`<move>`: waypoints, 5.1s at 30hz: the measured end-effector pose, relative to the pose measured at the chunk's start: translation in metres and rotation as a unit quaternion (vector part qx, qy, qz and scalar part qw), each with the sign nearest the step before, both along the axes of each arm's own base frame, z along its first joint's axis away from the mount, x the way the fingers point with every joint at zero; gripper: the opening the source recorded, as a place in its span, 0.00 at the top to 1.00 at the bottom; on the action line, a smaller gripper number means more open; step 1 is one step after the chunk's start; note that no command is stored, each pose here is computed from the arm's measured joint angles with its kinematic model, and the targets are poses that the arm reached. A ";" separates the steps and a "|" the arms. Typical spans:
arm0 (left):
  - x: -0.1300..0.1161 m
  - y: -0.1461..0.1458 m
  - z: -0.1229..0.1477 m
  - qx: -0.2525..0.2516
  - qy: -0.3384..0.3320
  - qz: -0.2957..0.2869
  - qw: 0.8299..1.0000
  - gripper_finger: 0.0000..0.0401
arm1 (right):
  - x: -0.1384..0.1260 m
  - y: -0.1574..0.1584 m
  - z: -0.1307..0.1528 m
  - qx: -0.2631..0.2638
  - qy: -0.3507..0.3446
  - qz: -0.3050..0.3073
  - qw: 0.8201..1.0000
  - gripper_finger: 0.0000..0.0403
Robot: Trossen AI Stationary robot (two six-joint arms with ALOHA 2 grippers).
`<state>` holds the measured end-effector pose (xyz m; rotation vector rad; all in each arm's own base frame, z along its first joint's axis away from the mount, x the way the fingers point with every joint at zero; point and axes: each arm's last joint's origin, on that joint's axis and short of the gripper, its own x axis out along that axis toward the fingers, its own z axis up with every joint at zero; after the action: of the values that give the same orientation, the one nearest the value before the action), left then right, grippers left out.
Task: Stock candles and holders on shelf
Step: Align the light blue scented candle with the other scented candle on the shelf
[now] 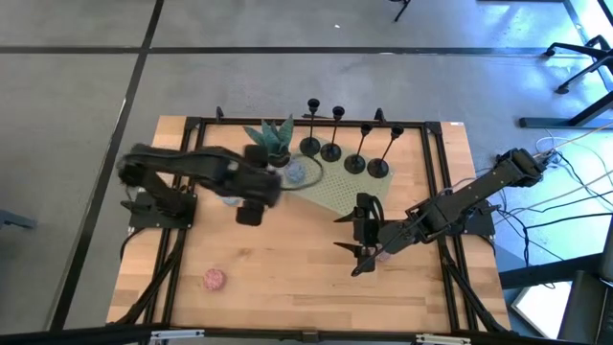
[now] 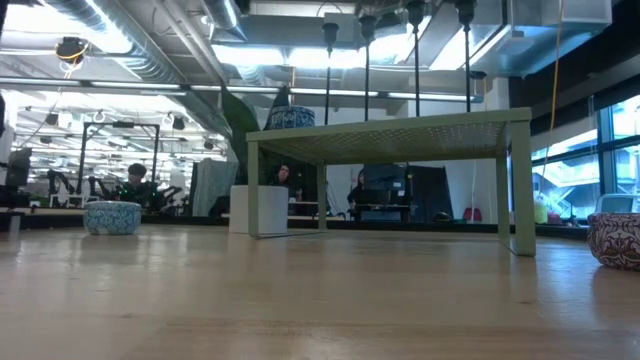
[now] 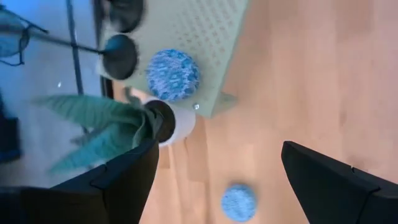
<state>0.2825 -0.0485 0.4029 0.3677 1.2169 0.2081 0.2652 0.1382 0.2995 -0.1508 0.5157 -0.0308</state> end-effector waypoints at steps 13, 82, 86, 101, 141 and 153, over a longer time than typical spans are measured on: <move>-0.115 0.010 -0.002 -0.079 -0.123 0.156 0.977 0.16 | 0.000 0.000 0.000 0.003 0.000 0.003 1.000 0.35; -0.148 0.085 -0.245 -0.235 -0.086 0.400 0.882 0.16 | 0.002 -0.003 0.001 -0.014 -0.003 0.008 1.000 0.35; -0.150 0.083 -0.255 -0.264 -0.081 0.388 0.879 0.16 | 0.002 -0.003 0.001 -0.014 -0.003 0.008 1.000 0.35; -0.142 0.087 -0.254 -0.224 -0.138 0.373 0.890 0.16 | 0.002 -0.003 0.001 -0.015 -0.003 0.008 1.000 0.35; -0.106 0.044 -0.199 -0.323 -0.203 0.268 0.885 0.26 | 0.002 -0.003 0.001 -0.007 -0.003 0.004 1.000 0.35; -0.089 -0.001 -0.115 -0.263 -0.355 0.107 0.890 0.26 | 0.002 -0.003 0.001 -0.006 -0.003 0.004 1.000 0.35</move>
<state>0.1940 -0.0492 0.2881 -0.3120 0.5389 0.1703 0.2673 0.1355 0.3005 -0.1648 0.5081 -0.0273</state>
